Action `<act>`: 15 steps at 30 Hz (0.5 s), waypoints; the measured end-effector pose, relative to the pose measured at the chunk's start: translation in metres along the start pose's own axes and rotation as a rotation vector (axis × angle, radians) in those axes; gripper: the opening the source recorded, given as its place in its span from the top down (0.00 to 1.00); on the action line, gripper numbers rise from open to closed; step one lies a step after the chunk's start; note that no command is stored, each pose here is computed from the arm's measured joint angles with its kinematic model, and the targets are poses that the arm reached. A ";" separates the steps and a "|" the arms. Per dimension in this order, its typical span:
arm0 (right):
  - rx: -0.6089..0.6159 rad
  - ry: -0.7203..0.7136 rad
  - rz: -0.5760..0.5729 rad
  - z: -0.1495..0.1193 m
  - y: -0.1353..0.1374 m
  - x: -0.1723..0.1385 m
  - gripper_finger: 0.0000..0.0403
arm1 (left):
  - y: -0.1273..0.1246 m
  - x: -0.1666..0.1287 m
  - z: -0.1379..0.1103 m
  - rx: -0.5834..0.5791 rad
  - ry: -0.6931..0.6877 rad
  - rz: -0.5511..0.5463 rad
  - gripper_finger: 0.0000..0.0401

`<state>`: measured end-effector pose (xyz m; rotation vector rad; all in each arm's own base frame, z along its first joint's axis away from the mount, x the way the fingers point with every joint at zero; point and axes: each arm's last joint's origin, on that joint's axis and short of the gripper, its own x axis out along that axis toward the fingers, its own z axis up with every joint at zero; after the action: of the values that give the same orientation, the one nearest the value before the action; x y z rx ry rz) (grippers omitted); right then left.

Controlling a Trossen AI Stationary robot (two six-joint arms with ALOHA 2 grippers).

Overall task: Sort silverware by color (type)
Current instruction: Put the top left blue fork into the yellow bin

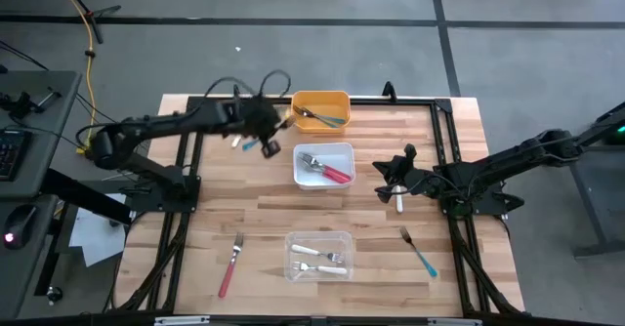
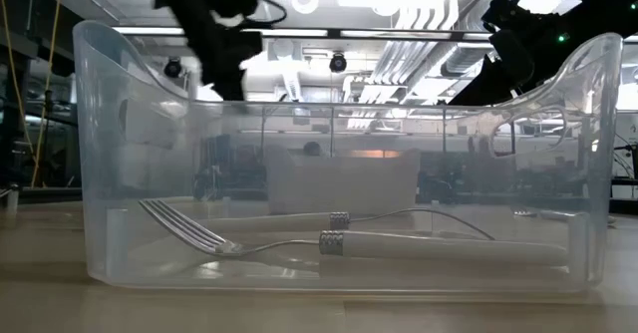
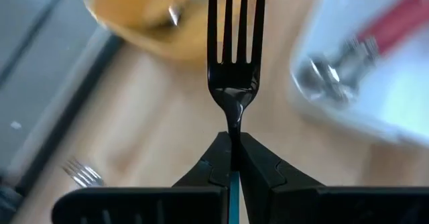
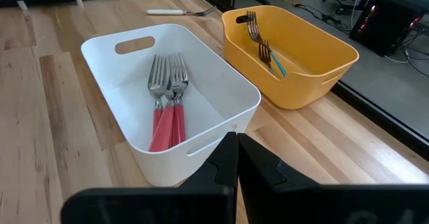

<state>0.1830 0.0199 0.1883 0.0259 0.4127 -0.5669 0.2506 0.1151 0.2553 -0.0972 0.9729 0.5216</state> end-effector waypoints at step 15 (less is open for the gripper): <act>-0.008 0.000 0.000 0.000 0.000 0.000 1.00 | 0.017 0.067 0.130 0.182 -0.150 -0.059 0.98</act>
<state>0.1830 0.0199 0.1885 0.0180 0.4147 -0.5652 0.3719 0.1952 0.2775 0.0757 0.8641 0.3789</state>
